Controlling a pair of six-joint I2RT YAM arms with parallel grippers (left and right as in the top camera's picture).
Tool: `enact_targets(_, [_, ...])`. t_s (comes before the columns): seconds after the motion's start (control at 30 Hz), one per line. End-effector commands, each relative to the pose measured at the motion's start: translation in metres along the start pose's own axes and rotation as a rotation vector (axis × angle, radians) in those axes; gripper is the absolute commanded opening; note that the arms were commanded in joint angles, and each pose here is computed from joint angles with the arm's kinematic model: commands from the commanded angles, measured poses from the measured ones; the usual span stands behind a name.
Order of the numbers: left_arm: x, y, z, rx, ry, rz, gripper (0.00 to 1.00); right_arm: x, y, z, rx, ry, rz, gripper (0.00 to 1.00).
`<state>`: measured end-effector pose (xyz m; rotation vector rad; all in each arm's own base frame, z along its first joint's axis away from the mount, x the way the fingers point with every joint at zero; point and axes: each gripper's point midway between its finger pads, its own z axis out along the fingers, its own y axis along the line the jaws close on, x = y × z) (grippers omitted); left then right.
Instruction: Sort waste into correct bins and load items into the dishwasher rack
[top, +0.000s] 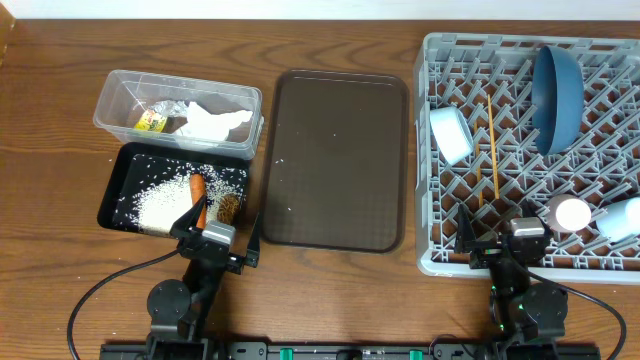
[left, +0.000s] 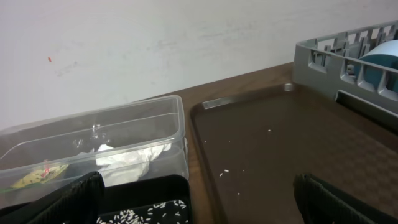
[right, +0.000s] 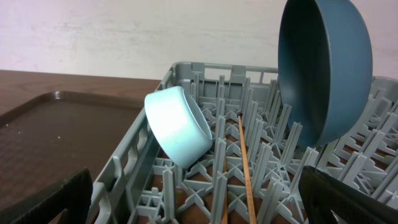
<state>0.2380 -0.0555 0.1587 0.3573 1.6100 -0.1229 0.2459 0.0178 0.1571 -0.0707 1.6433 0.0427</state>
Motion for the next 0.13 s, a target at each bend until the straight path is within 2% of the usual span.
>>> enact_targets(0.0, [0.0138,-0.0060,0.0003,0.028,0.042,0.001,0.98,0.0003,-0.0035,-0.0003,0.016,0.000,0.000,0.99])
enact_targets(0.1, [0.0138,-0.0060,0.0003,0.028,0.042,0.001,0.98,0.0002,-0.0035,-0.0003,0.016,-0.001,0.000,0.99])
